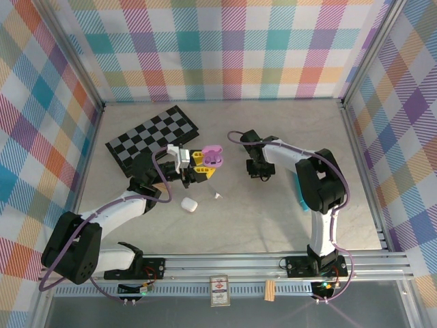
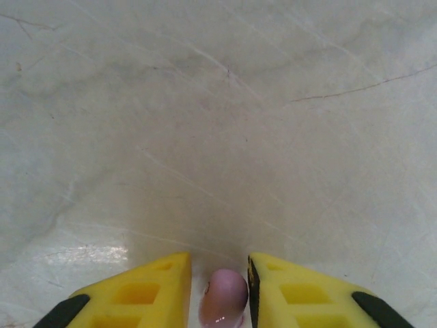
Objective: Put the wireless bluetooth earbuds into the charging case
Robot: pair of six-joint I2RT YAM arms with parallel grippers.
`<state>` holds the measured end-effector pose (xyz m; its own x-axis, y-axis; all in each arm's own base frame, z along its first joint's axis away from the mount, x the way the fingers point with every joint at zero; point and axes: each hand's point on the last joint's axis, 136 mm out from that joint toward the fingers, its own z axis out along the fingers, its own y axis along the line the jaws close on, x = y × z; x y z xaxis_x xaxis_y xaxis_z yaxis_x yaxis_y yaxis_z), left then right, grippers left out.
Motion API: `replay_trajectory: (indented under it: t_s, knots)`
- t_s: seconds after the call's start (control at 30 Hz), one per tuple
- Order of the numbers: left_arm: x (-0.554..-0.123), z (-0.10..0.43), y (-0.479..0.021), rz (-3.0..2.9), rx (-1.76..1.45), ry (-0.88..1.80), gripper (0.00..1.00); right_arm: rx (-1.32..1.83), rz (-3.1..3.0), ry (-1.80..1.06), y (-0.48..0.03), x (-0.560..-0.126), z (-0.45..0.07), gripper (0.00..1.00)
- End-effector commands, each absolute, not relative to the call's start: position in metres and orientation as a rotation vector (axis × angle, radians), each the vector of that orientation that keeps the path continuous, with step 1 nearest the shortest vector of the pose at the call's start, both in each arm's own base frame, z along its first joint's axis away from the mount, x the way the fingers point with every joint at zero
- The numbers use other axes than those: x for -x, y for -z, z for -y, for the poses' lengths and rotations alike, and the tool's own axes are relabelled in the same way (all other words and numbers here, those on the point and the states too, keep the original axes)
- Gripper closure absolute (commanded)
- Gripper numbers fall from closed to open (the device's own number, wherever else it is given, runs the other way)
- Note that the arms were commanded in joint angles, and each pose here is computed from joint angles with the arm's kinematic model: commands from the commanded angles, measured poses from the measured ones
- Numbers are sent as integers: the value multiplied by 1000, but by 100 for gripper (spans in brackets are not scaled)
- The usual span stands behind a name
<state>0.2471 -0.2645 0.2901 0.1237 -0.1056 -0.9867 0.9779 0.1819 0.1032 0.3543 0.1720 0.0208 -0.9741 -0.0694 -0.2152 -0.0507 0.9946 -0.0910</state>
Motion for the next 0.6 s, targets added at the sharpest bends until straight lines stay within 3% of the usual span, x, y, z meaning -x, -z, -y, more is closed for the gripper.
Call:
replay_trajectory:
  t_s: [0.0,0.17,0.57]
  knots:
    - [-241,262,-297,-1071,-1075,1032,70,128,-2953,163,-17,-349,-171,74]
    - [-242,262,-296,-1071,-1077,1031,70,137,-2949,155,-21,-348,-172,82]
    - [-243,263,-294,-1078,-1081,1004,70,81,-2797,-76,-79,-351,-185,84]
